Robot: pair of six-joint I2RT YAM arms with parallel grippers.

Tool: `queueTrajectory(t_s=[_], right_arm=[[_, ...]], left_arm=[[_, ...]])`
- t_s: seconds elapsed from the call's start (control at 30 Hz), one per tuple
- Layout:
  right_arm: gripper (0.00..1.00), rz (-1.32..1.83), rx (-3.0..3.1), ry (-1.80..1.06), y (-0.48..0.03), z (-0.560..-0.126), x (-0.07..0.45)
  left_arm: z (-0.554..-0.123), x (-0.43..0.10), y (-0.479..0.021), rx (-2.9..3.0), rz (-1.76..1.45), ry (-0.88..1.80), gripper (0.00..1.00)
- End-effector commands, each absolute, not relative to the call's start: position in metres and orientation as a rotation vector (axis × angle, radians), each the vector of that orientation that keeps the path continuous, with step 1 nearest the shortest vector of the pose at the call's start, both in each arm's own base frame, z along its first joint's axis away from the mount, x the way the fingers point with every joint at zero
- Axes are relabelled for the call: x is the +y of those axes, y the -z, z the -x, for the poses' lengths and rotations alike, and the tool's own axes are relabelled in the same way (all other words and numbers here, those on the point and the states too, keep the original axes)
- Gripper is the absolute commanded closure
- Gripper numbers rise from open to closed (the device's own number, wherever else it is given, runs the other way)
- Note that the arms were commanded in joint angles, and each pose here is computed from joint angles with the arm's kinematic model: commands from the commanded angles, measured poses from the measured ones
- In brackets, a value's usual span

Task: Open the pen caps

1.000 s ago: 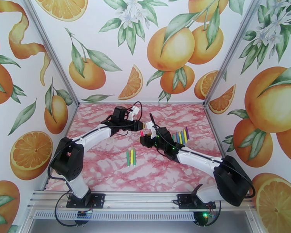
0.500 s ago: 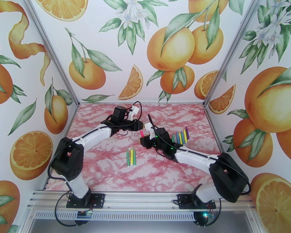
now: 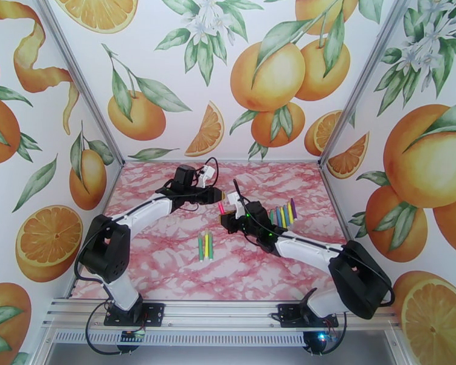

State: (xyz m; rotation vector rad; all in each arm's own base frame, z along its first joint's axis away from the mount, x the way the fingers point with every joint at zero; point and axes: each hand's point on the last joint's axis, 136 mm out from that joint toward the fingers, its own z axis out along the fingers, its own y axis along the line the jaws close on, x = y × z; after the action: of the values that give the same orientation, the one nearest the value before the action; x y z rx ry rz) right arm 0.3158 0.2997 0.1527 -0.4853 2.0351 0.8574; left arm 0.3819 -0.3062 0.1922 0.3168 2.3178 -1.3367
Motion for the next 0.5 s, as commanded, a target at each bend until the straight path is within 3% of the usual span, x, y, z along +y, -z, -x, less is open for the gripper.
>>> queueTrajectory(t_s=[0.0, 0.47], right_arm=[[1.0, 0.531, 2.105, -0.825, -0.131, -0.298, 0.29], [1.0, 0.532, 2.083, -0.812, -0.131, -0.288, 0.282]], left_arm=[[-0.435, -0.267, -0.219, 2.176, -0.183, 1.205, 1.0], [-0.47, -0.252, -0.224, 2.117, -0.08, 1.283, 1.0]])
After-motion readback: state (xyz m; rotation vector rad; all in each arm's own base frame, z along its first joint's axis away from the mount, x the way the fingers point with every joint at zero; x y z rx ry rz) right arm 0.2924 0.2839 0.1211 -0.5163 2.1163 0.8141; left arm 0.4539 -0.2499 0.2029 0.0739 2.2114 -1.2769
